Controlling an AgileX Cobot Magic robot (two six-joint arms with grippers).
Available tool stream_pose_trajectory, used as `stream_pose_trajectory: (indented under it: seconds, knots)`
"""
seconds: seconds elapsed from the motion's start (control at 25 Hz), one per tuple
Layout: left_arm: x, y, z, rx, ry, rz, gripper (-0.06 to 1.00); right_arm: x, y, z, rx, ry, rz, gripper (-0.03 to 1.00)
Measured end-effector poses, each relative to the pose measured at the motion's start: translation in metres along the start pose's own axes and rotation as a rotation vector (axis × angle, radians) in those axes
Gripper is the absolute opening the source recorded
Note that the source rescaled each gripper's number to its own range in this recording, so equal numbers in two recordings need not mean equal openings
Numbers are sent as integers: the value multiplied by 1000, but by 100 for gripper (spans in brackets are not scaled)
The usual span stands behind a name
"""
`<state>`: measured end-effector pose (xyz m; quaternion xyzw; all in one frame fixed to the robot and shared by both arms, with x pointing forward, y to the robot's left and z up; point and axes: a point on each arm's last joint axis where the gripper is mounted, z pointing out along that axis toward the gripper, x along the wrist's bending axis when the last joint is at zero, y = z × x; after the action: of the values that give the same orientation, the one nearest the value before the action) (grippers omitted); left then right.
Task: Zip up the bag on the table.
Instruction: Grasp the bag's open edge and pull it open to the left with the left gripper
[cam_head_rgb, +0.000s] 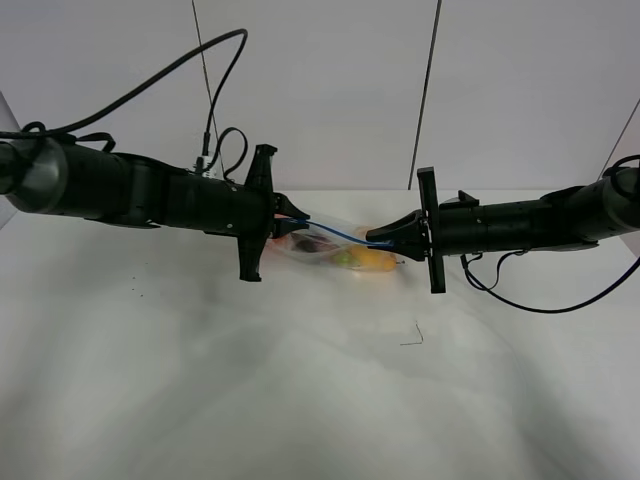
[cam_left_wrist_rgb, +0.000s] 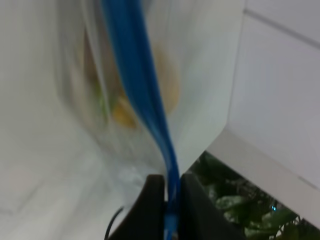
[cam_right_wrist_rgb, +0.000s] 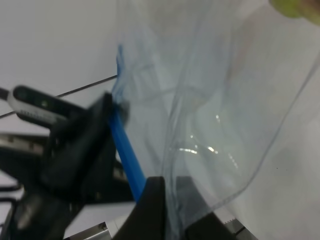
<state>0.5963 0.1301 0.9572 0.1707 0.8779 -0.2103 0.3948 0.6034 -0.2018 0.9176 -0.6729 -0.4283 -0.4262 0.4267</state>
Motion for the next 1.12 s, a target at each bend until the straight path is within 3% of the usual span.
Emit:
stream_pose_trajectory:
  seconds: [0.28,0.52,0.72,1.12]
  knots:
    - [-4,67,-20,-55,-2,39,0,0,0,0,1,0,0,0]
    - [2,110,-38,-117,40,119,0,-1,-1,0,15,-13,-8,0]
    - [6,130,-47,-152,71,164,0,-2,-3,1,24,-22,-12,0]
    - [8,141,-54,-159,73,151,0,-2,-3,1,25,-21,-12,0]
